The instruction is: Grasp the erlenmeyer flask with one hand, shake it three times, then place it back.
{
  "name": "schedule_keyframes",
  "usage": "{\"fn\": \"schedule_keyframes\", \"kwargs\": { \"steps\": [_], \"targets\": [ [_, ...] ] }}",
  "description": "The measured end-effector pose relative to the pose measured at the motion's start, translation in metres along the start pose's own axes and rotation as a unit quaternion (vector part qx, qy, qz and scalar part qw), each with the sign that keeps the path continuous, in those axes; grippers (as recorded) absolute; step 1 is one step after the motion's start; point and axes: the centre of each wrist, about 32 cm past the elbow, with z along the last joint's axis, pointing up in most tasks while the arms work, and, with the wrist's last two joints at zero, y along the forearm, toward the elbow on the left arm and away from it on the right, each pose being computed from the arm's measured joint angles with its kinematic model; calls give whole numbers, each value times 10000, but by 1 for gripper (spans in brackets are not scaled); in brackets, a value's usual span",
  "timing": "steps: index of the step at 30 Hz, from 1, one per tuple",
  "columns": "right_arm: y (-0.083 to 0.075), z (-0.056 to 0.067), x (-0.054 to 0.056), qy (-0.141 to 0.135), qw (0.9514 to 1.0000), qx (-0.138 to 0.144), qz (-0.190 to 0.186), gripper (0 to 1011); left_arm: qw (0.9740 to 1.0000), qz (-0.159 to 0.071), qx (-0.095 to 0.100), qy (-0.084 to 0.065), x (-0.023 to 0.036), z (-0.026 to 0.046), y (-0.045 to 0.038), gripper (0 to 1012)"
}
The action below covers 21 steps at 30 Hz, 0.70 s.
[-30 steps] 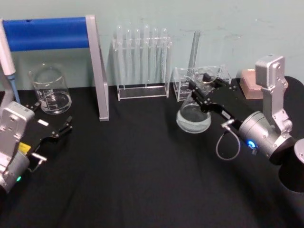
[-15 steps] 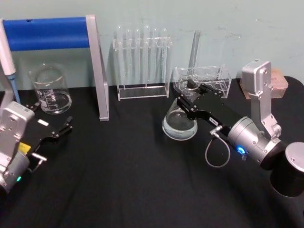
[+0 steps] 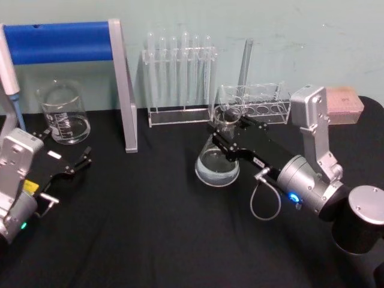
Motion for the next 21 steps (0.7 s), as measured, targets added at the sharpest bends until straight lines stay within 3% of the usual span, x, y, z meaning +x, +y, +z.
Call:
{"fn": "schedule_keyframes", "kwargs": {
  "steps": [21],
  "targets": [
    [29,-265,-62,-24,9996,-88,260,449,10000,0,0,0,0,0,0,1001]
  ]
}}
